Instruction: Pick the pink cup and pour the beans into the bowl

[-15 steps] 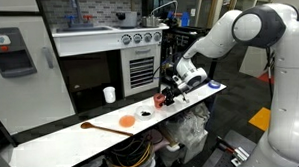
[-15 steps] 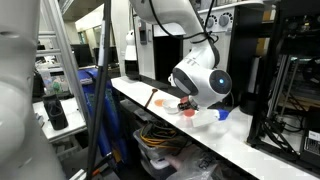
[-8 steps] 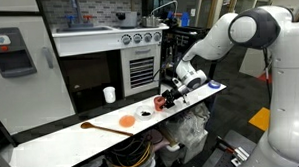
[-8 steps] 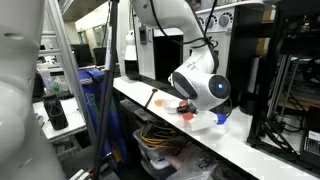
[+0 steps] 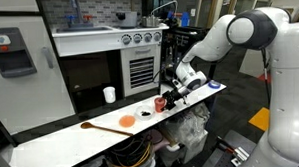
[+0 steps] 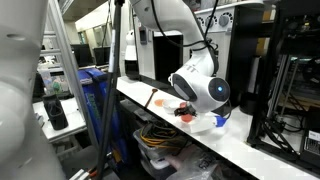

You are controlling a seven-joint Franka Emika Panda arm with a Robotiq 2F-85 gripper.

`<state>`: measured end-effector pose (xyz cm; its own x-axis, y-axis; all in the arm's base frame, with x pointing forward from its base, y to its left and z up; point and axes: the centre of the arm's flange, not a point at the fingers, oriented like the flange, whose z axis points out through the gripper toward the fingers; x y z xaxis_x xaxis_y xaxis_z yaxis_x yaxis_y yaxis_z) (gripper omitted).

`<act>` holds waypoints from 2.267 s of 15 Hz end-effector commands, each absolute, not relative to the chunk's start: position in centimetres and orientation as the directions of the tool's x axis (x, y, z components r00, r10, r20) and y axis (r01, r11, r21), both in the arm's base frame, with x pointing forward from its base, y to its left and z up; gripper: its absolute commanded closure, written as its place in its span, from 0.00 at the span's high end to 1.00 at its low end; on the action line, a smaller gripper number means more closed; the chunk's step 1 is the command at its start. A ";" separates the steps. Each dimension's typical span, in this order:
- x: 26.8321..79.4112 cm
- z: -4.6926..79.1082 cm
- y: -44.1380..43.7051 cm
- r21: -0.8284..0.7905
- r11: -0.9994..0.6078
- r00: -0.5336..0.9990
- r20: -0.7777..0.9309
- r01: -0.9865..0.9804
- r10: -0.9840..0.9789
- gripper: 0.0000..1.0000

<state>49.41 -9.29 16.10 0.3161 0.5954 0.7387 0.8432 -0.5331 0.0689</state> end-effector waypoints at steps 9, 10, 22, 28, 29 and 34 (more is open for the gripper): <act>48.1 18.2 -9.9 0.098 -0.507 0.299 0.708 0.856 0.640 1.00; 47.7 18.7 -9.9 0.085 -0.483 0.295 0.695 0.871 0.655 1.00; 44.2 25.4 -10.1 0.090 -0.482 0.390 0.468 0.872 0.793 1.00; 42.9 28.5 -10.3 0.035 -0.444 0.419 0.274 0.895 0.866 1.00; 42.7 29.1 -10.3 0.029 -0.436 0.417 0.241 0.899 0.876 1.00; 41.9 32.5 -10.7 0.049 -0.434 0.429 0.082 0.900 0.899 1.00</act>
